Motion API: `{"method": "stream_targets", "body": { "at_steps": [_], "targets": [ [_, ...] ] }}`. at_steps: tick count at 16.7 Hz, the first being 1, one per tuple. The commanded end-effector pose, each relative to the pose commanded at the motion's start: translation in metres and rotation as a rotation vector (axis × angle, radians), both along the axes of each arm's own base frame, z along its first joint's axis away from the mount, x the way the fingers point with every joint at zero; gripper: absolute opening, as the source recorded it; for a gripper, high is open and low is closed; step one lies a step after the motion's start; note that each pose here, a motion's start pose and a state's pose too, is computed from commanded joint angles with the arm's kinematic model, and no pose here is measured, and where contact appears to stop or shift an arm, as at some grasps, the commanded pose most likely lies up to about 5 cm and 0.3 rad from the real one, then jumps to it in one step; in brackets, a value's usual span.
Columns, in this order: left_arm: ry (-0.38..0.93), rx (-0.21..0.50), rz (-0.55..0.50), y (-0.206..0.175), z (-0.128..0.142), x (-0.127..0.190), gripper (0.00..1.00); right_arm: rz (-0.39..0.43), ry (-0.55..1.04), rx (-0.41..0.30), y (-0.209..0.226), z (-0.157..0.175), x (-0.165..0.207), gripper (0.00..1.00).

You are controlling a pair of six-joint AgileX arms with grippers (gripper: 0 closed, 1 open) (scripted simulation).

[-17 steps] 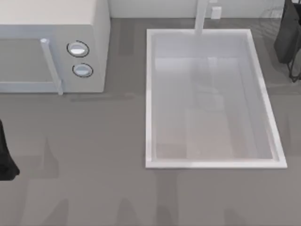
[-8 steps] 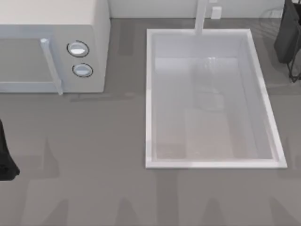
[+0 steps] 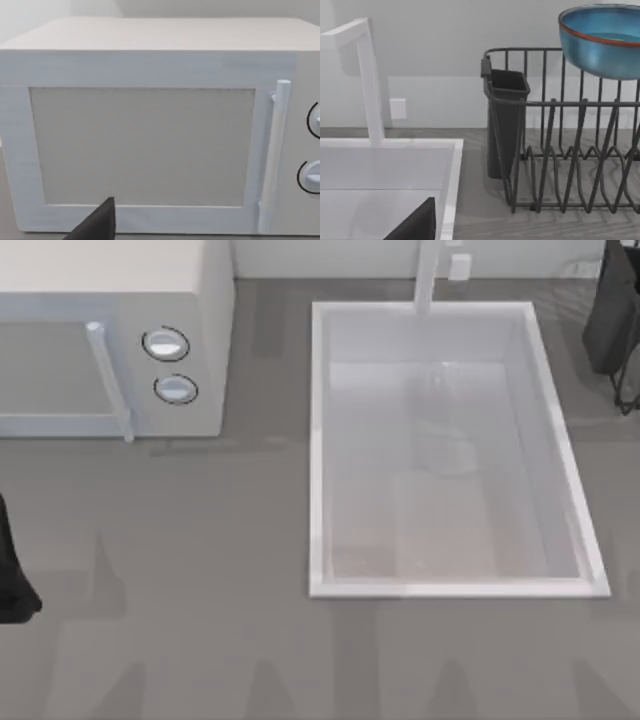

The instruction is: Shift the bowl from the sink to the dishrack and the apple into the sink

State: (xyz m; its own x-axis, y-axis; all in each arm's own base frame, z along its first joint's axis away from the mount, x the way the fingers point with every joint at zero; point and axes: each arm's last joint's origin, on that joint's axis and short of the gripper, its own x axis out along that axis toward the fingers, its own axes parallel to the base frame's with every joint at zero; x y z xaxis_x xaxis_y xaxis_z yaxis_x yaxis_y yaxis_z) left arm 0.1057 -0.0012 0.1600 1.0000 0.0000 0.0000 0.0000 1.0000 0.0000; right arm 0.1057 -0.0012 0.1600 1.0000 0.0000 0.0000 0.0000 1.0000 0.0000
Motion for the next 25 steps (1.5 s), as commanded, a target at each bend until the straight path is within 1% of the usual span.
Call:
{"method": "stream_targets", "body": {
  "at_steps": [18, 20, 22, 25],
  "targets": [
    [0.0, 0.0, 0.0, 0.0, 0.0, 0.0, 1.0, -0.002, 0.008, -0.003, 0.0, 0.002, 0.0, 1.0],
    [0.0, 0.0, 0.0, 0.0, 0.0, 0.0, 1.0, -0.011, 0.05, -0.015, -0.001, 0.011, 0.0, 1.0],
    [0.0, 0.0, 0.0, 0.0, 0.0, 0.0, 1.0, -0.029, 0.13, -0.034, -0.004, 0.026, 0.003, 1.0],
    [0.0, 0.0, 0.0, 0.0, 0.0, 0.0, 1.0, -0.064, 0.324, -0.066, -0.01, 0.051, 0.016, 1.0]
  ]
}}
